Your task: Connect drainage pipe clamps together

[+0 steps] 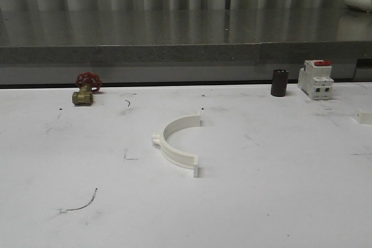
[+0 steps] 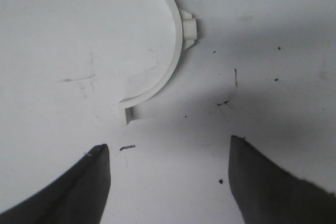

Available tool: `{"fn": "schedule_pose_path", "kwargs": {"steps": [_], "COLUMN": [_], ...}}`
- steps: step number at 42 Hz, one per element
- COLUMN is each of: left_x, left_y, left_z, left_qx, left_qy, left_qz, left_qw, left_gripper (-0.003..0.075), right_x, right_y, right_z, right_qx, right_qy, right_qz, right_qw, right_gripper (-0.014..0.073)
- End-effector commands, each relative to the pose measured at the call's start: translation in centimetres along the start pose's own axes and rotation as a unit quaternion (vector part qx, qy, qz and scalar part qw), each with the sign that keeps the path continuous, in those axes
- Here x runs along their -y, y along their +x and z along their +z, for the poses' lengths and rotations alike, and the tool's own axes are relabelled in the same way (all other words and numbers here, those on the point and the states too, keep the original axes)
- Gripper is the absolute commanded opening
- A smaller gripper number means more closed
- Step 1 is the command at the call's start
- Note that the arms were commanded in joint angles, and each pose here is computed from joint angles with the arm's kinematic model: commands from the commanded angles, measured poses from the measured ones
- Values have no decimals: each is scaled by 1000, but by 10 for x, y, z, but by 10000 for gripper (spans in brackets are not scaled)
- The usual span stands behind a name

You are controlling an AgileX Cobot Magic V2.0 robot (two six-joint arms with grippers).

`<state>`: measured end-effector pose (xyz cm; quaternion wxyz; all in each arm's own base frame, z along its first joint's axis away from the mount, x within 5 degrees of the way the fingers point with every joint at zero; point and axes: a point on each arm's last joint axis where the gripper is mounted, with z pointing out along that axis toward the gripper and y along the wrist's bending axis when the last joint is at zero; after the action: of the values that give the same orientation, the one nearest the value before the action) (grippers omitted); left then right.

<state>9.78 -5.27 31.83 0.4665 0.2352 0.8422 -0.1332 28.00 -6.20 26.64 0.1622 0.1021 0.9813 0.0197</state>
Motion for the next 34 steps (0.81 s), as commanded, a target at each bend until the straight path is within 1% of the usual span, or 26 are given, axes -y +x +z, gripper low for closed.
{"fn": "schedule_pose_path", "kwargs": {"steps": [1,6,11,19,34], "left_x": [-1,-1,-1,-1,-1], "left_y": [-14,-14,-14,-14,-14], "left_z": [-5,-5,-5,-5,-5], "left_qx": [50,50,50,50,50], "left_qy": [-4,-4,-4,-4,-4], "left_qz": [-8,-8,-8,-8,-8], "left_qw": [999,999,999,999,999], "left_gripper": [384,384,384,384,384], "right_x": [1,4,6,9,11], "right_y": [-19,-31,-37,-46,-62], "right_z": [0,23,42,59,88], "right_qx": [35,37,42,56,10], "right_qy": [-2,2,6,10,7], "right_qz": [-21,-33,-32,-30,-35], "right_qw": [999,999,999,998,999], "right_gripper": [508,508,508,508,508]}}
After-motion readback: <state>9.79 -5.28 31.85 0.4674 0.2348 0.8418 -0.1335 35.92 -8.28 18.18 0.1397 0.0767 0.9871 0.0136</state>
